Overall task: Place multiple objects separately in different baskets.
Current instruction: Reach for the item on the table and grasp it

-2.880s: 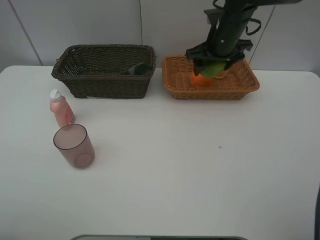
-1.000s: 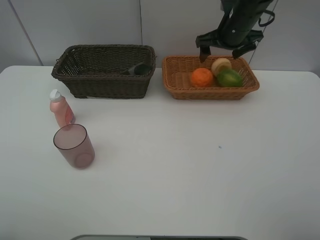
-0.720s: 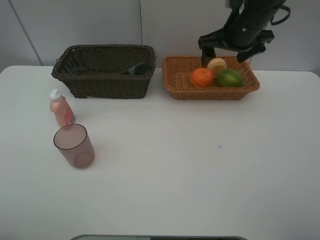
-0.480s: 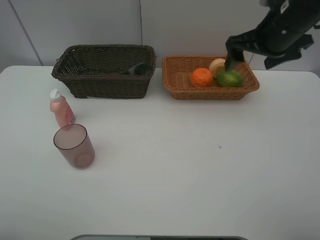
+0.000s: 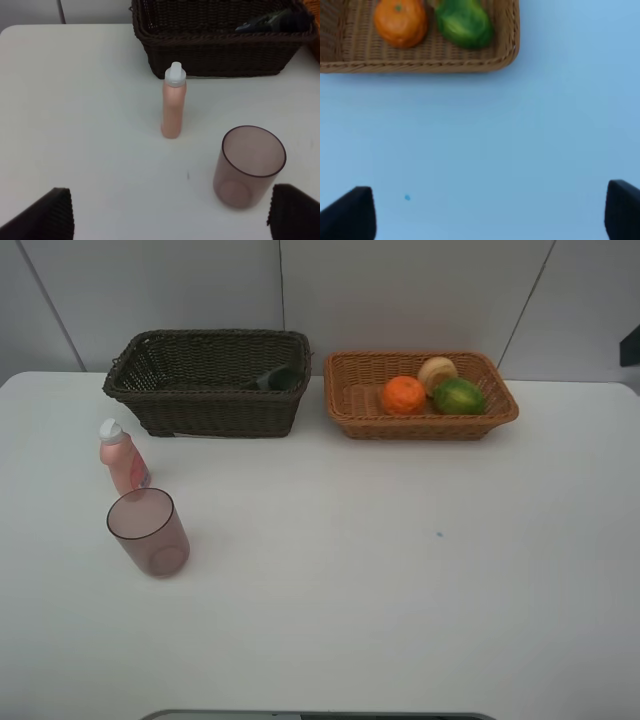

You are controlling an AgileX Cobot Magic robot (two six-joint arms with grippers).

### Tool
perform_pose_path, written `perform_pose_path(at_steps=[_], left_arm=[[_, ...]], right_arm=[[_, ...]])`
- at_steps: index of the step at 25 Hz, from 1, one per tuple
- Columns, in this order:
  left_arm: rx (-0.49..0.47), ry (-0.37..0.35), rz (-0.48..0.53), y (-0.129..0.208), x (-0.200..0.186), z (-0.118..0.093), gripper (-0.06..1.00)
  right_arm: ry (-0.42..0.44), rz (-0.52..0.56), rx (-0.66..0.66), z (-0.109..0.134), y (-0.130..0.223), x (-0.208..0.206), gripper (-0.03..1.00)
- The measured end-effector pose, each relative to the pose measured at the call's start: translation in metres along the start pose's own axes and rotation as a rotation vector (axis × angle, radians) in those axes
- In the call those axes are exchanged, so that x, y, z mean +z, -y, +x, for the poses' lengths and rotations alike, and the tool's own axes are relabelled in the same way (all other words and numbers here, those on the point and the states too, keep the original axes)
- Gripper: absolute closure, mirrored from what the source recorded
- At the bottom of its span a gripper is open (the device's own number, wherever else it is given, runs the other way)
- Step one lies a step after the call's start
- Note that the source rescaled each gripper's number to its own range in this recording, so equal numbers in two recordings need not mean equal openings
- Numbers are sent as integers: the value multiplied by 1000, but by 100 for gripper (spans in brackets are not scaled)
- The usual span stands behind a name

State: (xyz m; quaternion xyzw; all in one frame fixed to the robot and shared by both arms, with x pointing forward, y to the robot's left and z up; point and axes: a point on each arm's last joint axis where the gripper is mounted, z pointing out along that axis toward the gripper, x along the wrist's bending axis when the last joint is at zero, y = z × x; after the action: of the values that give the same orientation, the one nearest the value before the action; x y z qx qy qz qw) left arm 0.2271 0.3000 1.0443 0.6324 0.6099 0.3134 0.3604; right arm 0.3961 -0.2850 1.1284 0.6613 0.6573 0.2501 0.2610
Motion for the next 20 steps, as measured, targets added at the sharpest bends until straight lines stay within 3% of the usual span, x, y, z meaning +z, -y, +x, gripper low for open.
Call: perform_pose_path(at_steps=[10,16,20], left_arm=[[0,0,0,0,0,0,-6],[0,0,0,0,0,0,-6],[0,0,0,0,0,0,-6]], right_arm=[[-73,-241,-28,-18,81,-104,4],[-183,-279,-125,-12,133,-103,4],[-171,-257,-135,-13,156,-83,4]])
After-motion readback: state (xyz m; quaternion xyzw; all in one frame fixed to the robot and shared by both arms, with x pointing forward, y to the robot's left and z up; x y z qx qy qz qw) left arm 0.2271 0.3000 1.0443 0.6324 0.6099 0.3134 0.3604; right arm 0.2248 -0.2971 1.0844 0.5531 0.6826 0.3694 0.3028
